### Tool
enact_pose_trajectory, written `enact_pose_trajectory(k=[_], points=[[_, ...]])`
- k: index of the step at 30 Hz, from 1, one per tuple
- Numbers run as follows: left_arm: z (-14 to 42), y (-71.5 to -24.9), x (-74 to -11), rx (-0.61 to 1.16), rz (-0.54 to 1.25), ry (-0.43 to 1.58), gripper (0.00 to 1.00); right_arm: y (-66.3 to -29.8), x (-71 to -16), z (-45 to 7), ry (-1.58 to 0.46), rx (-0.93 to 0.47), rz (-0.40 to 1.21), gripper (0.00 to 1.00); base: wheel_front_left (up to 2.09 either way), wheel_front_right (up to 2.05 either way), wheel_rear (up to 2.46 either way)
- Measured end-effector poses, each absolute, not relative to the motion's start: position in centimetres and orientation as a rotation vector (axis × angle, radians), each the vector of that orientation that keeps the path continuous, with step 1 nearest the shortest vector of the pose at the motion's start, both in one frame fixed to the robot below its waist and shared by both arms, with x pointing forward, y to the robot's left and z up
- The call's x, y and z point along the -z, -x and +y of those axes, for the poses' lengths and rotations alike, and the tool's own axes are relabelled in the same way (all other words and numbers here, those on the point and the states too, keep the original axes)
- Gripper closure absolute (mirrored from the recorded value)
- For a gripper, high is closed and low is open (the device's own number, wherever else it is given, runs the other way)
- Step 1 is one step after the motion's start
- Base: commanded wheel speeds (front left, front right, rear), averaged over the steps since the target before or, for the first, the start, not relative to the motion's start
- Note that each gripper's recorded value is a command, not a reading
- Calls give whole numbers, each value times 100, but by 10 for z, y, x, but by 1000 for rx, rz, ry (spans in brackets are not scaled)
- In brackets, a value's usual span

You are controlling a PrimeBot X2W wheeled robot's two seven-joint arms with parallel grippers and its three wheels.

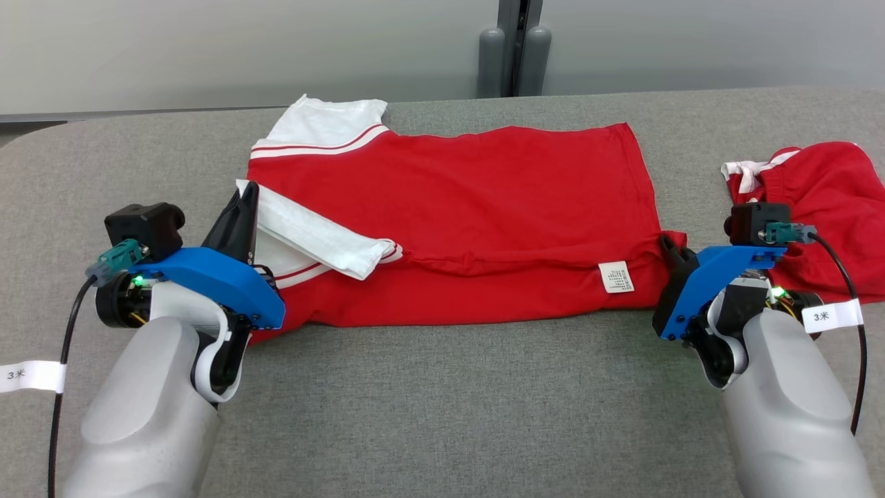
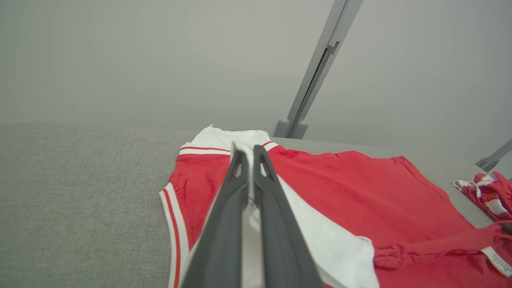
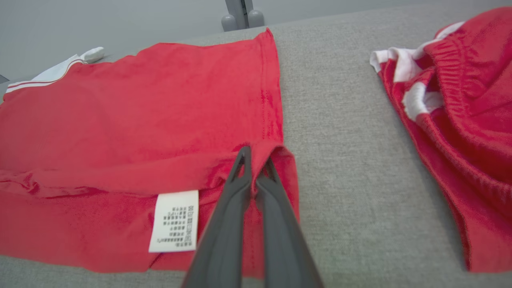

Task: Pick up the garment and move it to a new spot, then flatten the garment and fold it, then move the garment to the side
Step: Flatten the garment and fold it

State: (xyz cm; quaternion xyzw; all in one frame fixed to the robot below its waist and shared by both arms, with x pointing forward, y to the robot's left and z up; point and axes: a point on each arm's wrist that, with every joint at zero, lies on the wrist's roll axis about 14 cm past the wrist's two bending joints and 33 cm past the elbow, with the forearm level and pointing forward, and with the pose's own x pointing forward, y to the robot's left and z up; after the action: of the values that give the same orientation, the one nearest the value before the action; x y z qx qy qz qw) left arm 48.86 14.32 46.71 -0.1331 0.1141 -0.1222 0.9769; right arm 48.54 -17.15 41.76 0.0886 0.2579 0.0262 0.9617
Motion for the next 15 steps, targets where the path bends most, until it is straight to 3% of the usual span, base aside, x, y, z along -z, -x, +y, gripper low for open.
enact_pose_trajectory(k=[3, 4, 5, 6, 7, 8, 9, 15], points=[[138, -492, -464, 254, 234, 259, 100, -489, -415, -168, -180, -59, 523, 70, 0, 0, 0], [137, -493, -462, 255, 238, 259, 100, -491, -415, -168, -184, -59, 517, 60, 0, 0, 0], [137, -494, -461, 253, 239, 258, 100, -493, -416, -167, -185, -59, 510, 7, 0, 0, 0], [137, -496, -460, 253, 240, 256, 100, -495, -417, -167, -185, -59, 502, 0, 0, 0, 0], [137, -497, -459, 251, 241, 255, 82, -496, -417, -167, -185, -59, 495, 0, 0, 0, 0], [138, -498, -458, 248, 242, 251, 55, -497, -417, -166, -184, -60, 491, 0, 0, 0, 0], [138, -500, -457, 245, 243, 248, 0, -498, -417, -166, -184, -61, 487, 0, 0, 0, 0], [142, -504, -449, 219, 255, 253, 0, -506, -422, -163, -189, -64, 435, 0, 0, 0, 0]])
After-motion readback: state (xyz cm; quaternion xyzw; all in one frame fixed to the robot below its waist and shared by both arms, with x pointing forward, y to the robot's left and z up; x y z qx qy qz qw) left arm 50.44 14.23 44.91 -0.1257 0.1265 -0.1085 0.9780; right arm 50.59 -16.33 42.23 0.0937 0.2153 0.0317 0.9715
